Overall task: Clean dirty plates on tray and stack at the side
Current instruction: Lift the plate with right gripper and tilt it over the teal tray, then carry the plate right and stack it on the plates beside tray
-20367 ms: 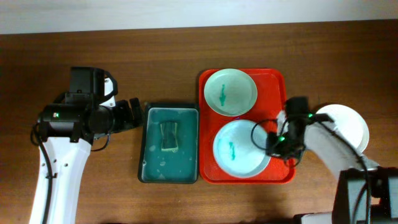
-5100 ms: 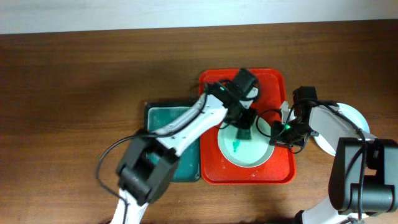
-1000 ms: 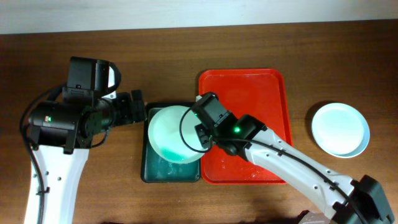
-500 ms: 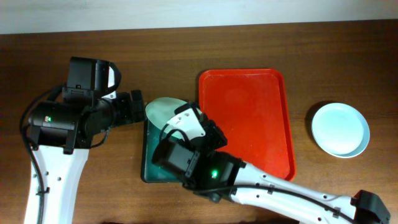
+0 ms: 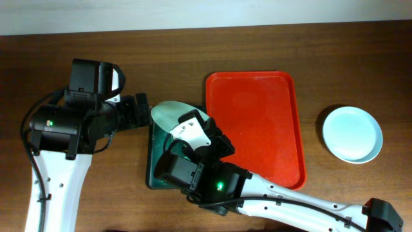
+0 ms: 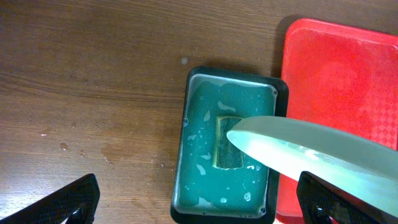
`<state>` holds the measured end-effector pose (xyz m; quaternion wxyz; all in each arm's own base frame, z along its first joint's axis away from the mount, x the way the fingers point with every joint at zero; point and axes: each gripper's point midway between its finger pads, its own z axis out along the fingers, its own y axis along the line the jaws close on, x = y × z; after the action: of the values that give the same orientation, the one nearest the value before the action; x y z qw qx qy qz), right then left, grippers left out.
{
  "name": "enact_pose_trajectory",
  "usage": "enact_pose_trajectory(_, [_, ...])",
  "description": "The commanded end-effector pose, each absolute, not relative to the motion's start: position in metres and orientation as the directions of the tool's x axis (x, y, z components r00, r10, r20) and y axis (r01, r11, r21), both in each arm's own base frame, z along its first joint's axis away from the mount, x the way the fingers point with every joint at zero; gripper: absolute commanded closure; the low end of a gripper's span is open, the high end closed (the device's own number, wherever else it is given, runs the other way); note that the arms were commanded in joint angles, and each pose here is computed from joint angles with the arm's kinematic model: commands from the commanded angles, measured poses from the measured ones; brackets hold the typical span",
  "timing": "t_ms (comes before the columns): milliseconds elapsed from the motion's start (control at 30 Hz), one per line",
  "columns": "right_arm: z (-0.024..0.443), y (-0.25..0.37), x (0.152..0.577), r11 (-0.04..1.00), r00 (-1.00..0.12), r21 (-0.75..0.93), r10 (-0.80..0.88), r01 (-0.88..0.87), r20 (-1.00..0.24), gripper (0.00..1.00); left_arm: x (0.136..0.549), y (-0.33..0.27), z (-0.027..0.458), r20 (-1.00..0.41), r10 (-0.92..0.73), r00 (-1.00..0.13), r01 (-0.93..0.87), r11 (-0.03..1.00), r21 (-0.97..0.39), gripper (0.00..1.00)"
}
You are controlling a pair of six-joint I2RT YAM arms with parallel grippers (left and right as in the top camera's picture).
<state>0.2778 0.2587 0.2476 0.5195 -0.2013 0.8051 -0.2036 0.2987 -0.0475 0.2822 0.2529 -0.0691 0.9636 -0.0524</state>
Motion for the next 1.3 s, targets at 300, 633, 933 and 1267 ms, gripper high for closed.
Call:
enact_pose_trajectory(300, [0.267,0.255,0.276,0.852,-0.356,-0.518,-0.509,-0.078,-0.783,0.96,0.298,-0.047,0.289,-0.497,-0.161,-0.853,-0.103,0.985,-0.142,0.01])
enact_pose_trajectory(633, [0.267,0.255,0.277,0.852,-0.356,-0.518,-0.509,-0.078,-0.783,0.96,0.298,-0.047,0.289,-0.497,-0.161,-0.853,-0.103,0.985,-0.142,0.01])
enact_pose_trajectory(933, [0.247,0.265,0.276,0.923,-0.441,-0.358,-0.383,-0.143,-0.811,0.96,0.298,-0.047,0.289,-0.497,-0.161,-0.853,-0.103,0.985,-0.142,0.01])
enact_pose_trajectory(1267, [0.239,0.136,0.355,0.865,-0.832,0.495,0.330,0.077,-0.446,0.96,0.298,-0.047,0.289,-0.497,-0.161,-0.853,-0.103,0.984,-0.142,0.01])
